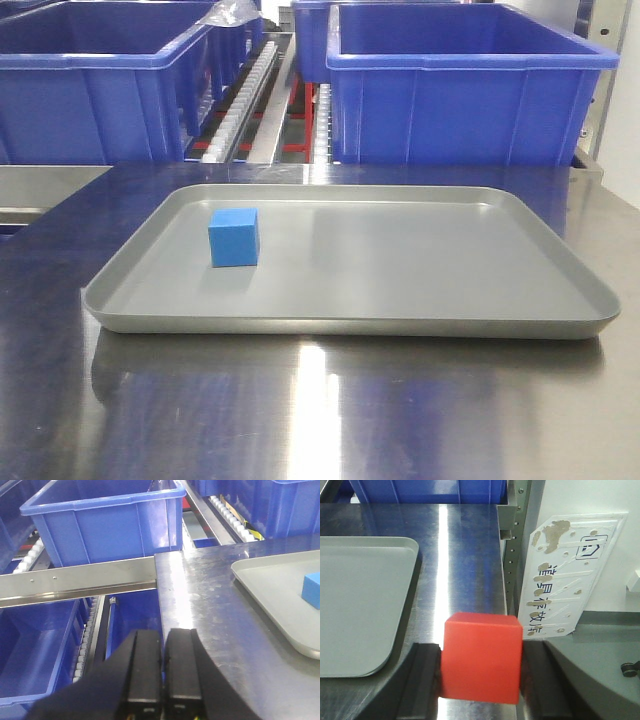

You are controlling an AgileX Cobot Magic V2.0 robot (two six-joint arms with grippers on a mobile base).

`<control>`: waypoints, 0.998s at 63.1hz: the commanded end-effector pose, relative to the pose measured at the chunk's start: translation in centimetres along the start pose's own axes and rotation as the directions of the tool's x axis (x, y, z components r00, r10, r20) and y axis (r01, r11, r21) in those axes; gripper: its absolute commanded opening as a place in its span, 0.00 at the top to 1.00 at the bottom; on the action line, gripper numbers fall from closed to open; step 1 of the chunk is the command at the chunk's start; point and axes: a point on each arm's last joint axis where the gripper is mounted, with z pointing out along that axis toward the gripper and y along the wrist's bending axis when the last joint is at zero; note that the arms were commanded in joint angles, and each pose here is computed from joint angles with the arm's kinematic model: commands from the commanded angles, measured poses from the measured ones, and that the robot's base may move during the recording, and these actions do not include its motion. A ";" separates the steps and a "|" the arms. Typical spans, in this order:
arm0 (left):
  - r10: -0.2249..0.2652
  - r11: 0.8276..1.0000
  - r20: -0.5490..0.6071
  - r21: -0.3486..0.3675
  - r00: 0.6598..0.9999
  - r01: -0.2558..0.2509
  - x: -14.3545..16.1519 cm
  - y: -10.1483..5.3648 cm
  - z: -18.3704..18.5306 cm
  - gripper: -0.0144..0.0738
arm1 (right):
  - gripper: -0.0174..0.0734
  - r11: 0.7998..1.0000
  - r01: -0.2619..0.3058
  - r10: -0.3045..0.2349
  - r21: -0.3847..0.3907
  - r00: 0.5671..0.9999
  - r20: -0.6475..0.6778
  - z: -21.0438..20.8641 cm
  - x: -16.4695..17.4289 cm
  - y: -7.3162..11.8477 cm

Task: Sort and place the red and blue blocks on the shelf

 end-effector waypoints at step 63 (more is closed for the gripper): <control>-0.092 0.996 0.061 0.020 0.994 0.091 -3.8 0.1 0.0 0.70 | 0.74 1.000 0.010 -0.010 0.000 0.994 0.107 -0.4 -1.6 0.1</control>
